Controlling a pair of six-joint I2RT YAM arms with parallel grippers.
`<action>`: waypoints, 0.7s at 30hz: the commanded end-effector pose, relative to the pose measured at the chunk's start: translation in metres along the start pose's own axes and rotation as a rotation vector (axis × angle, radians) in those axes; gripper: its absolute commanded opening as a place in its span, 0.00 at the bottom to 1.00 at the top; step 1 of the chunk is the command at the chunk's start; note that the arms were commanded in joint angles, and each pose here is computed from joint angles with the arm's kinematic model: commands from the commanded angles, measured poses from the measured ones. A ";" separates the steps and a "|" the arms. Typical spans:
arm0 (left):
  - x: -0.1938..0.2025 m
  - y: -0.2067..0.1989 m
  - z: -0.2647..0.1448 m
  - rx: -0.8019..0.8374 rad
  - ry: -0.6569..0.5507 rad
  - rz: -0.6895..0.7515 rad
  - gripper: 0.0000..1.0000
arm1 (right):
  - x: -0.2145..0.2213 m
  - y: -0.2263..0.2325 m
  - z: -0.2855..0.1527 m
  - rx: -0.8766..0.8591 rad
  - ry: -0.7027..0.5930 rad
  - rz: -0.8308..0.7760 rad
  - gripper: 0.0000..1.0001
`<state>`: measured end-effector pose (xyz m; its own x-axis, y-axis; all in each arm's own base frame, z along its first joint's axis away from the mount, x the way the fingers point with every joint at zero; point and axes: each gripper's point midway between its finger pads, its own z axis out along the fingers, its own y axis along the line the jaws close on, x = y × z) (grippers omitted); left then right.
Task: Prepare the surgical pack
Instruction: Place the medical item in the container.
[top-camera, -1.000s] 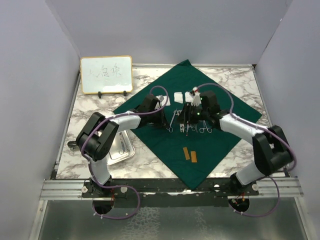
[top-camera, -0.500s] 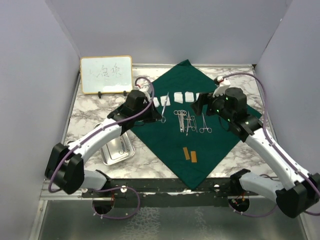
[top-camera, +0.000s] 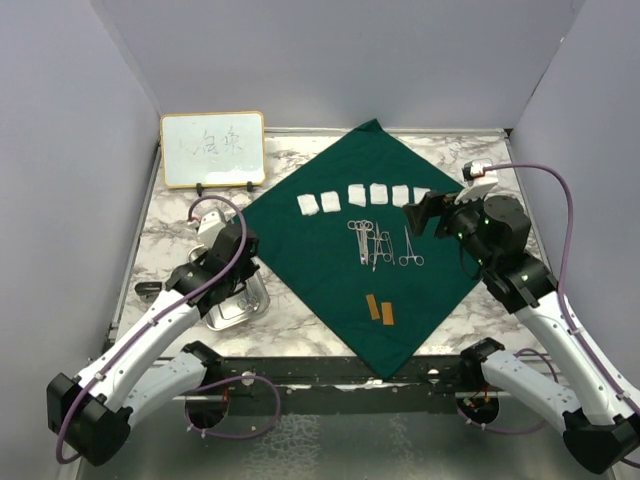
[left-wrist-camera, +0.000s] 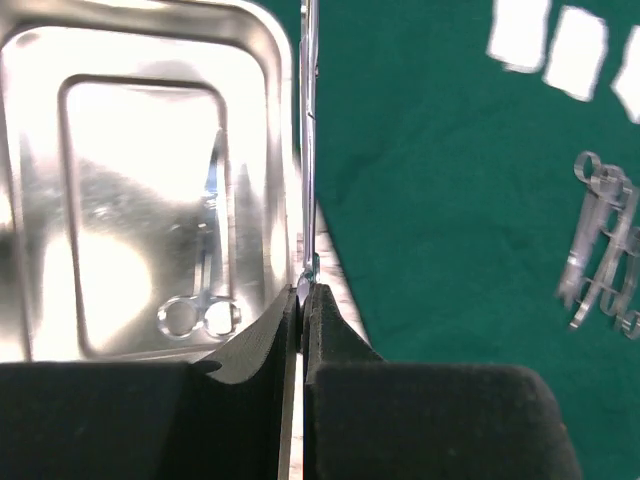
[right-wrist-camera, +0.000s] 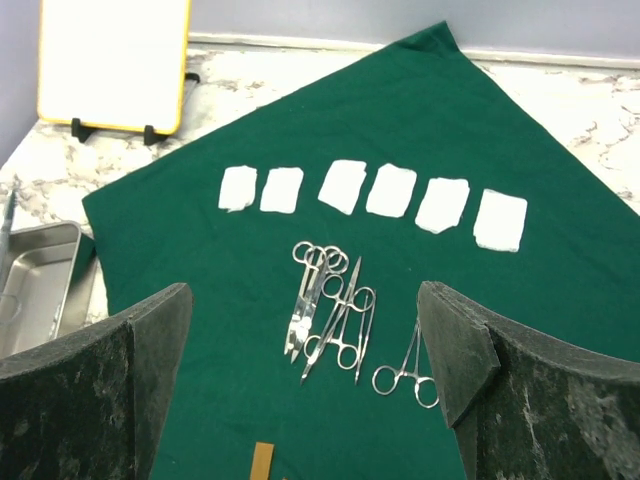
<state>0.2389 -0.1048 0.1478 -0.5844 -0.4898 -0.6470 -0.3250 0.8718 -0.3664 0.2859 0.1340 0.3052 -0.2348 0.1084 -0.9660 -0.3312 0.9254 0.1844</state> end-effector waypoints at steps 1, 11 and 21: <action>0.007 0.047 0.004 -0.181 -0.042 -0.024 0.00 | 0.012 -0.009 0.004 0.047 0.026 -0.010 0.97; 0.045 0.058 0.021 -0.164 0.083 0.007 0.00 | 0.011 -0.010 0.000 0.049 0.016 -0.009 0.97; 0.071 0.056 0.042 -0.120 0.172 0.017 0.03 | 0.010 -0.011 -0.004 0.052 0.007 -0.006 0.97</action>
<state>0.2008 -0.0781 0.0535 -0.6930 -0.4776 -0.5400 -0.4297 0.8751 -0.2226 0.2848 0.1292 0.2932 -0.2527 0.0985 -0.9625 -0.3078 0.9350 0.1765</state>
